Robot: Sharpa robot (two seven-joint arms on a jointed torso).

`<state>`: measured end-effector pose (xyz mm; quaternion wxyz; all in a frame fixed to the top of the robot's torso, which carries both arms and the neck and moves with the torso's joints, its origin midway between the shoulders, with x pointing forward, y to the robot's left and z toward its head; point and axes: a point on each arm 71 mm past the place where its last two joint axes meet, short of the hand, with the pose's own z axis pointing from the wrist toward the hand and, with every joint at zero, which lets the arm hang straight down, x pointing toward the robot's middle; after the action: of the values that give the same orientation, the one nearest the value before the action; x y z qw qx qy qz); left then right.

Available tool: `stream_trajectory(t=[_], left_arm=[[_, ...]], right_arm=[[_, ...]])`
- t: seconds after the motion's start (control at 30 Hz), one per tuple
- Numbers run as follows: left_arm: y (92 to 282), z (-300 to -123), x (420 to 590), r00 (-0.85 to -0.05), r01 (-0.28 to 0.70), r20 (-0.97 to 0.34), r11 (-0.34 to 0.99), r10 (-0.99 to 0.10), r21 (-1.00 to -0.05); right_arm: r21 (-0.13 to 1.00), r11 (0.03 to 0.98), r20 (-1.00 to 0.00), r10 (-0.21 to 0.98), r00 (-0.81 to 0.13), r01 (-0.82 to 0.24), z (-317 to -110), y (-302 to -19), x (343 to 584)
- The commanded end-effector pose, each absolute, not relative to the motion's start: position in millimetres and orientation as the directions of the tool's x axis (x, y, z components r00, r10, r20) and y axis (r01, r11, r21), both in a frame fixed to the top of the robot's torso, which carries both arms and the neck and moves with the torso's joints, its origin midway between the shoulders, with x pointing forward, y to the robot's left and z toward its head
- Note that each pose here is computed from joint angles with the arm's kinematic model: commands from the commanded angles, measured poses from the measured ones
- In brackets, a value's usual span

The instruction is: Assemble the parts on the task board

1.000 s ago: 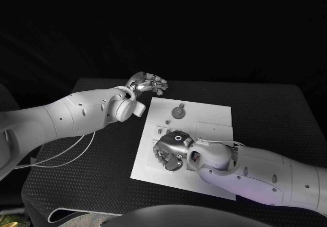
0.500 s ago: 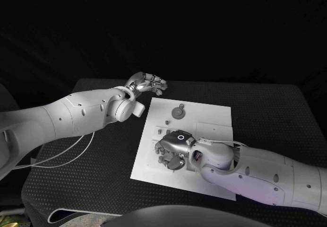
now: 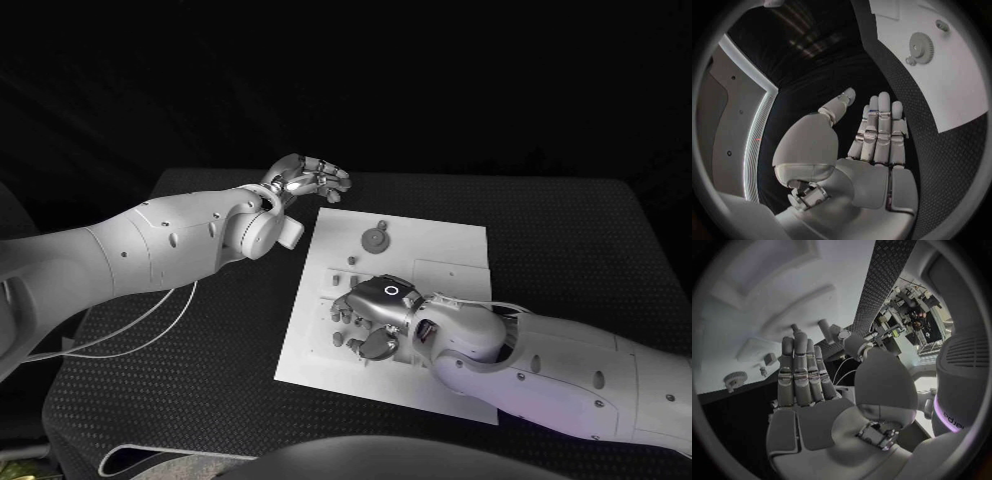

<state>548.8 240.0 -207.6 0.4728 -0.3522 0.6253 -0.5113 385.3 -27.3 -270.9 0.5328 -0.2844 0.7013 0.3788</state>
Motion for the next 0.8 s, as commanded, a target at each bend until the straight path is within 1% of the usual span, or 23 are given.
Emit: stream_trajectory(t=[0.03,0.17,0.23,0.33,0.43,0.5,0.7,0.73,0.8], left_arm=[[239.8,-206.5,549.1,-0.314,0.046,-0.223,0.220,-0.923,-0.974],[242.1,-206.7,549.8,-0.309,0.045,-0.225,0.222,-0.924,-0.974],[242.9,-206.8,550.4,-0.306,0.046,-0.227,0.223,-0.925,-0.974],[244.0,-207.1,551.2,-0.303,0.045,-0.228,0.225,-0.925,-0.973],[244.9,-208.0,552.2,-0.300,0.042,-0.226,0.224,-0.927,-0.974],[246.0,-209.1,552.7,-0.298,0.039,-0.226,0.225,-0.928,-0.974],[248.1,-213.6,552.4,-0.295,0.027,-0.225,0.228,-0.929,-0.973],[247.4,-215.2,551.9,-0.299,0.024,-0.224,0.227,-0.928,-0.974],[246.6,-216.9,551.2,-0.302,0.020,-0.223,0.228,-0.927,-0.973]], right_arm=[[0.309,0.541,-0.948,0.107,-0.300,-0.782,-260,-34,387],[0.408,0.551,-0.912,0.210,-0.352,-0.728,-247,-50,398],[0.446,0.567,-0.893,0.235,-0.384,-0.692,-240,-61,407],[0.533,0.589,-0.841,0.293,-0.454,-0.608,-231,-80,420],[0.586,0.623,-0.796,0.320,-0.514,-0.519,-225,-104,431],[0.608,0.641,-0.772,0.340,-0.537,-0.469,-222,-120,436],[0.645,0.700,-0.695,0.371,-0.616,-0.306,-221,-160,444],[0.659,0.712,-0.658,0.391,-0.644,-0.242,-223,-170,444],[0.656,0.731,-0.632,0.396,-0.666,-0.188,-227,-180,443]])
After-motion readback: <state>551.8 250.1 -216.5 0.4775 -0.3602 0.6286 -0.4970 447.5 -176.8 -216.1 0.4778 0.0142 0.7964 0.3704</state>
